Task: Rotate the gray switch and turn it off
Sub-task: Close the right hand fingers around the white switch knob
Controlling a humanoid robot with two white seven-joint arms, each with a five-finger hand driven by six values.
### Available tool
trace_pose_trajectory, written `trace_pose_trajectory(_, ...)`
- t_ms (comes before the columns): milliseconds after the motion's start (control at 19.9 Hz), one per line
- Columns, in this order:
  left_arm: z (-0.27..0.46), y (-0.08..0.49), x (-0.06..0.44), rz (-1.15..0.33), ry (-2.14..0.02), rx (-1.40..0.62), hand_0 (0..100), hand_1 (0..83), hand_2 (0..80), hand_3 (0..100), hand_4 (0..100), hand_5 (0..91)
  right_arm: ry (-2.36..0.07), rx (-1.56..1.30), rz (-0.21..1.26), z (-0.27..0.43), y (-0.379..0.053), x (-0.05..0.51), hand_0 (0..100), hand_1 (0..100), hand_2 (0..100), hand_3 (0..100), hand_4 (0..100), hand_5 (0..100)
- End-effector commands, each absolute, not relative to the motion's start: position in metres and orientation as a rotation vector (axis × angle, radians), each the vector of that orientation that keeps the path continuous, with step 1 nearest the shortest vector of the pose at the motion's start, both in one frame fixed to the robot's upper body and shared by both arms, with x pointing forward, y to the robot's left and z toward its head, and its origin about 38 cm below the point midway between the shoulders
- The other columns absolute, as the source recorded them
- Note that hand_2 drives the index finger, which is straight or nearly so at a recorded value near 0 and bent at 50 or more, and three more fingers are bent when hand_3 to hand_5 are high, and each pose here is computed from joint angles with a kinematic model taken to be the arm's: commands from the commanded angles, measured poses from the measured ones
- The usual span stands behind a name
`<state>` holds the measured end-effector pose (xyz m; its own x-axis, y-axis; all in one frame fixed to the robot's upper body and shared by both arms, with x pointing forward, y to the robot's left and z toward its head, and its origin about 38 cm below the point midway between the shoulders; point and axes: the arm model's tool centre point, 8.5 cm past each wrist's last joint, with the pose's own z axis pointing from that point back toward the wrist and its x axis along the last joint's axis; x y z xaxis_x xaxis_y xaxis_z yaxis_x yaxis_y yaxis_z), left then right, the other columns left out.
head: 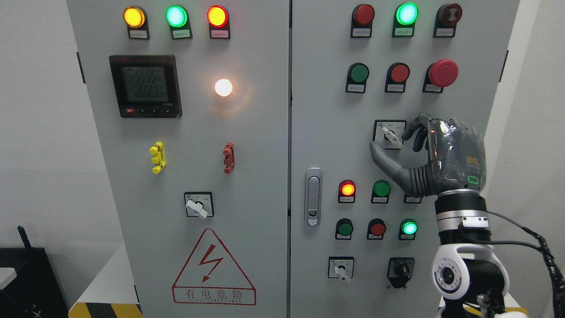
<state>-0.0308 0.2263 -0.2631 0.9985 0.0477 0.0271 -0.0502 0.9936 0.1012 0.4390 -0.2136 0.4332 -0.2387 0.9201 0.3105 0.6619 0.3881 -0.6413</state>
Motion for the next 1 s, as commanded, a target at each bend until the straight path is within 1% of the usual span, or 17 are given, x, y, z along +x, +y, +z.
trace_pose_trajectory(0, -0.2627, 0.2261, -0.0356, 0.047, -0.010, 0.100, 12, 38.9, 0.0, 0, 0, 0.0, -1.966, -1.349, 0.496, 0.4310, -0.2194, 0.4455, 4, 29, 60, 84, 86, 100)
trace_pose_trajectory(50, -0.2627, 0.2261, -0.0356, 0.047, -0.010, 0.100, 12, 38.9, 0.0, 0, 0, 0.0, -1.966, -1.349, 0.496, 0.4310, -0.2194, 0.4455, 6, 29, 60, 84, 86, 100)
trace_pose_trajectory(301, -0.2627, 0.2262, -0.0356, 0.047, -0.010, 0.102, 12, 38.9, 0.0, 0, 0, 0.0, -1.960, -1.353, 0.489, 0.4322, -0.2204, 0.4462, 9, 30, 63, 84, 86, 100)
trace_pose_trajectory(452, -0.2627, 0.2261, -0.0356, 0.047, -0.010, 0.100, 12, 38.9, 0.0, 0, 0, 0.0, -1.956, -1.352, 0.488, 0.4317, -0.2211, 0.4473, 9, 31, 65, 84, 87, 100)
trace_pose_trajectory(953, -0.2627, 0.2262, -0.0356, 0.047, -0.010, 0.102, 12, 38.9, 0.0, 0, 0, 0.0, -1.956, -1.349, 0.490, 0.4316, -0.2201, 0.4481, 10, 31, 66, 84, 87, 100)
